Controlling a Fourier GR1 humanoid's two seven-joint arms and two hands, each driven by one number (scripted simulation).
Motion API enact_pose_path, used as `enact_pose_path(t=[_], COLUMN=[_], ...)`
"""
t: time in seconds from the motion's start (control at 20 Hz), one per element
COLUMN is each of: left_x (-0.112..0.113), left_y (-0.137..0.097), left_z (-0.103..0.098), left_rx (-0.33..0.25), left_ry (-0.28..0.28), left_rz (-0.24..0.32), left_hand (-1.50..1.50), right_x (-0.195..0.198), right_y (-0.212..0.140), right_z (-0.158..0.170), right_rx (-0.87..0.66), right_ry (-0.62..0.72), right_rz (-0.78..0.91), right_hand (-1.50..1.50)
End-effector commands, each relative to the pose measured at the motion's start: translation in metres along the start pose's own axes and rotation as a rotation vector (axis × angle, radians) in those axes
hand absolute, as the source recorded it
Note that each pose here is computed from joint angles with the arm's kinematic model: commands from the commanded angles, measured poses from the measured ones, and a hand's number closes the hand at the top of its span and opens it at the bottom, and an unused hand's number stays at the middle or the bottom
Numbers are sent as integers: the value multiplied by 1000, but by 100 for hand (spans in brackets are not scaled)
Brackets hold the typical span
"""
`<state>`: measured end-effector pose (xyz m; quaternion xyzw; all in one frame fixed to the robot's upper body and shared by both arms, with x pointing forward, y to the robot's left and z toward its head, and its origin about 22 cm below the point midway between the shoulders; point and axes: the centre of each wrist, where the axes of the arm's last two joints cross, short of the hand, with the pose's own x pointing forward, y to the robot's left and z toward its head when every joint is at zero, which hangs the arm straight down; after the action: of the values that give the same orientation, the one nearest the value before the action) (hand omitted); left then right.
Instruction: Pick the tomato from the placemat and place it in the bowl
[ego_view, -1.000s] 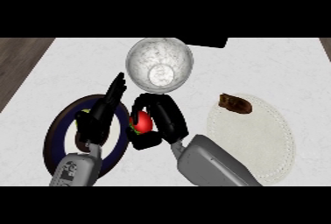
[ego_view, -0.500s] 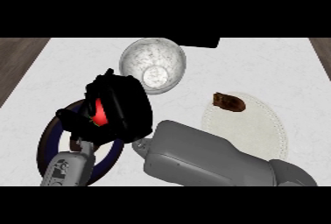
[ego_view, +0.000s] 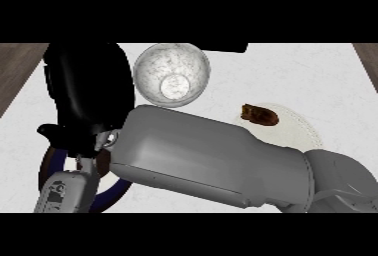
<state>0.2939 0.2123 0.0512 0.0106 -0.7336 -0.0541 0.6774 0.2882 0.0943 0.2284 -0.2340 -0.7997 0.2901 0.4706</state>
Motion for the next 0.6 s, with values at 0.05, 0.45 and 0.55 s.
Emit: enact_pose_path(t=[0.05,0.45,0.55], left_x=[-7,-15,-13], left_y=[-15,-18,-12], left_z=[1,7,7], left_rx=[-58,-68,-56], left_ry=[29,35,30], left_rz=[-35,-24,-8], left_hand=[0,0,0], right_x=[31,-21,-15], right_y=[-10,5,-5], right_z=[-18,-55,-67], right_rx=[-66,-102,-87], right_ry=[130,213,211], right_rz=[-69,276,277], right_hand=[150,150,150])
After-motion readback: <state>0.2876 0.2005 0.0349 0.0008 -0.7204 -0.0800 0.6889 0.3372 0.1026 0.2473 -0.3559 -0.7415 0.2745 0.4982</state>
